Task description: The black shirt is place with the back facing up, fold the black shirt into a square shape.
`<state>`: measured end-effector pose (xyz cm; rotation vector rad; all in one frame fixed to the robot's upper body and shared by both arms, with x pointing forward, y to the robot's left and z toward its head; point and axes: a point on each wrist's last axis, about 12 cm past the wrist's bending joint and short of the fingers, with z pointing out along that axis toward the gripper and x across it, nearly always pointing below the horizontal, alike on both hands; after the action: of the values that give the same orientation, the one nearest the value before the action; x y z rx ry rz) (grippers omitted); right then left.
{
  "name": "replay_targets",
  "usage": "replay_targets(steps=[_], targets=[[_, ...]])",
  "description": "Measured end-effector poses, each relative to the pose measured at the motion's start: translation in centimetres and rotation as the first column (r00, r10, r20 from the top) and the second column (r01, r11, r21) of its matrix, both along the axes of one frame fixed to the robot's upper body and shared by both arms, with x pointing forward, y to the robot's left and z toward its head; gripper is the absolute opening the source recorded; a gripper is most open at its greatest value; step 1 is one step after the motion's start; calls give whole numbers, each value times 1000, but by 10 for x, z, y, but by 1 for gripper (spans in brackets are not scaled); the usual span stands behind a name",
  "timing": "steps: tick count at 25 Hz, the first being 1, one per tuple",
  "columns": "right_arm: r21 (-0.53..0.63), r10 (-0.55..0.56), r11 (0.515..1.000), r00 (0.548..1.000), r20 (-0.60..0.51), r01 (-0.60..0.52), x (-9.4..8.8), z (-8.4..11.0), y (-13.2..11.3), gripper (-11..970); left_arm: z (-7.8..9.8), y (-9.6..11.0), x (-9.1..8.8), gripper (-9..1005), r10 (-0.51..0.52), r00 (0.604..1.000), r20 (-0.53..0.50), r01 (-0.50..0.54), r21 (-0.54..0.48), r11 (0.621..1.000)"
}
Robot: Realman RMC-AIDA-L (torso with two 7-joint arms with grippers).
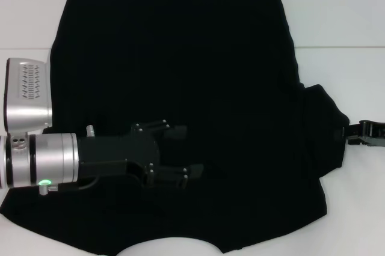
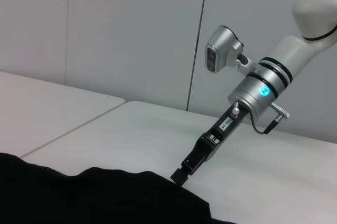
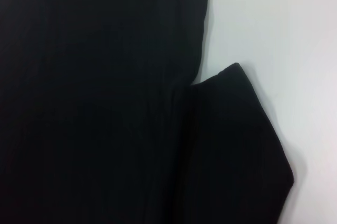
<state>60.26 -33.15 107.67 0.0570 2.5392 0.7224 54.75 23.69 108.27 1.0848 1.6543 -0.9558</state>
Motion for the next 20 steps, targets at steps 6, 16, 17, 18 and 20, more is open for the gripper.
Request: replay_targets(steps=[6,16,17,18,20], targets=[[-3,4,1000,1000,2,-4,1,0,3,444,0,1,0,907,8,1000,-1,-8,-4,1000],[-3,16,1000,1000,4,-16,1,-1,6,285,-1,3,-1,907,13,1000,-2,-13,-4,1000],[-3,16,1000,1000,4,-16,1,-2,6,265,-1,3,-1,907,14,1000,-2,-14,-3,1000],[-3,16,1000,1000,4,-16,1,-2,6,245,-1,3,-1,907,14,1000,-1,-14,-3,1000],[-3,15,1000,1000,3,-15,0,-2,6,205,-1,3,-1,907,14,1000,-1,-14,-3,1000]])
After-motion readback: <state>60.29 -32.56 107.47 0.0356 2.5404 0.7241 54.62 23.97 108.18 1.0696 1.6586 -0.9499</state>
